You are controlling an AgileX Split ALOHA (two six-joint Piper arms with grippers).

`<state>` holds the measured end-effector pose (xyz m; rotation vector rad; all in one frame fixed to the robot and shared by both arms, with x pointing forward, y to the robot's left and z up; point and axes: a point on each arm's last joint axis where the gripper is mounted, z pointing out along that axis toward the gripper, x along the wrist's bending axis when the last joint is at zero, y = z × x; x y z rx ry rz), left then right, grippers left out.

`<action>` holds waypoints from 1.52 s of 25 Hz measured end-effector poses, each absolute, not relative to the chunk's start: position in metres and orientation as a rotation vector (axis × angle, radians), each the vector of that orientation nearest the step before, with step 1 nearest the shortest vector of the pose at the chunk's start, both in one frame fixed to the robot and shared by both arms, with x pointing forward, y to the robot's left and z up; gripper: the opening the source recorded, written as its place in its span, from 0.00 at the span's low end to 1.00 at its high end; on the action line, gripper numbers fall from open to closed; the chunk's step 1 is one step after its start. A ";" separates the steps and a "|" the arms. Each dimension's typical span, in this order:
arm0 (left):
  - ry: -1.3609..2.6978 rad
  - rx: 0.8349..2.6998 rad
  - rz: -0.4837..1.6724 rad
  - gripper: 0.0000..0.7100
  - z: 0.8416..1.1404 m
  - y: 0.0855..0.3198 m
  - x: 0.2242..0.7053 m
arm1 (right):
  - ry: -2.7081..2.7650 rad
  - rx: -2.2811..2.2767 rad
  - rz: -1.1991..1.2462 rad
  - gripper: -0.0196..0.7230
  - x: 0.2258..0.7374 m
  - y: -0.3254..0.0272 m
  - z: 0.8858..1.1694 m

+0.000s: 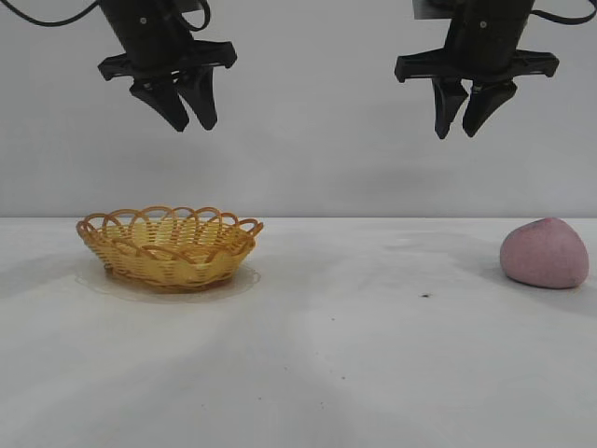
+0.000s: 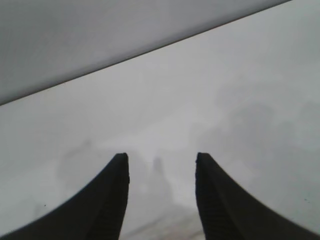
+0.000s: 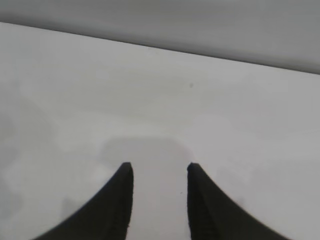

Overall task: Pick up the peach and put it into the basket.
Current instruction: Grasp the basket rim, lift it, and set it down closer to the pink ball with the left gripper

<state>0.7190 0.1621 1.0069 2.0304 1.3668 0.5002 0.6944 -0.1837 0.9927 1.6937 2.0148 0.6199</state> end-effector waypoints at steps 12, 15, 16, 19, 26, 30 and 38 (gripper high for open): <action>1.367 2.032 0.499 0.38 1.007 0.162 0.719 | 2.015 1.694 0.620 0.32 0.694 -0.184 0.993; 1.369 2.035 0.495 0.38 1.007 0.162 0.719 | 2.021 1.699 0.605 0.32 0.694 -0.184 0.992; 1.372 2.042 0.488 0.38 1.006 0.162 0.718 | 2.025 1.699 0.594 0.32 0.693 -0.185 0.992; 1.387 2.080 0.448 0.38 1.003 0.162 0.715 | 2.039 1.703 0.561 0.32 0.692 -0.186 0.991; 1.485 2.147 0.344 0.38 0.997 0.186 0.710 | 2.074 1.668 0.533 0.32 0.686 -0.187 1.000; 1.526 2.140 0.264 0.38 0.999 0.206 0.709 | 2.070 1.653 0.539 0.32 0.681 -0.189 1.011; 1.469 2.213 0.286 0.38 1.010 0.214 0.683 | 2.099 1.673 0.533 0.32 0.675 -0.189 1.015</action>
